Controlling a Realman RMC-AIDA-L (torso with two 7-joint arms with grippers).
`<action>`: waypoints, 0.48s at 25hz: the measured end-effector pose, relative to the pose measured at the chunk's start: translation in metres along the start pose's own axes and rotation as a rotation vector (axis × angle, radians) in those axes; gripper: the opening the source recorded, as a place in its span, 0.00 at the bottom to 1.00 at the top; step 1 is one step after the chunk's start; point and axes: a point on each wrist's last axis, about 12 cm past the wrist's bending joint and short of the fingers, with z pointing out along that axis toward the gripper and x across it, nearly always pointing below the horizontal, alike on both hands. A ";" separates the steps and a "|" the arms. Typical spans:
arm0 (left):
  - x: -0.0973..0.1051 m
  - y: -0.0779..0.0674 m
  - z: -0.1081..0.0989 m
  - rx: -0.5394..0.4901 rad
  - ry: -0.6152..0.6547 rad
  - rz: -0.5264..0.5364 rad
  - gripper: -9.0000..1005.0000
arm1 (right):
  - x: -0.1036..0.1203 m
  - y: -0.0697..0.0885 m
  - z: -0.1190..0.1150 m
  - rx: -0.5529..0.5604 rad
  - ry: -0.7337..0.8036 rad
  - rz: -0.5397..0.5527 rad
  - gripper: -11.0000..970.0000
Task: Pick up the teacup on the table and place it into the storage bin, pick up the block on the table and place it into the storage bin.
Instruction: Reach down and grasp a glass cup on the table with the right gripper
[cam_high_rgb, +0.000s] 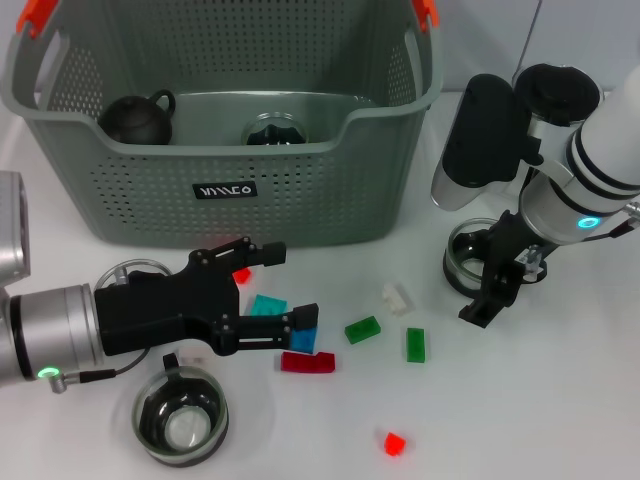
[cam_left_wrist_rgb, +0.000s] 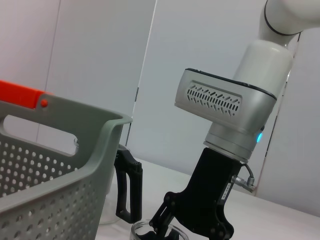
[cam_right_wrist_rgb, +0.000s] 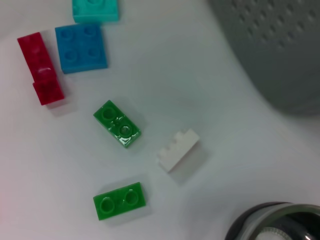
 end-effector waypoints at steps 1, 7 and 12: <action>0.000 0.000 0.000 0.000 0.000 0.000 0.92 | 0.000 0.000 0.000 0.000 0.001 -0.002 0.97; 0.001 0.000 0.000 -0.006 0.003 -0.001 0.92 | -0.003 0.007 0.006 -0.004 0.030 -0.035 0.96; 0.001 0.001 -0.001 -0.008 0.004 -0.001 0.92 | -0.005 0.008 0.006 -0.006 0.022 -0.014 0.76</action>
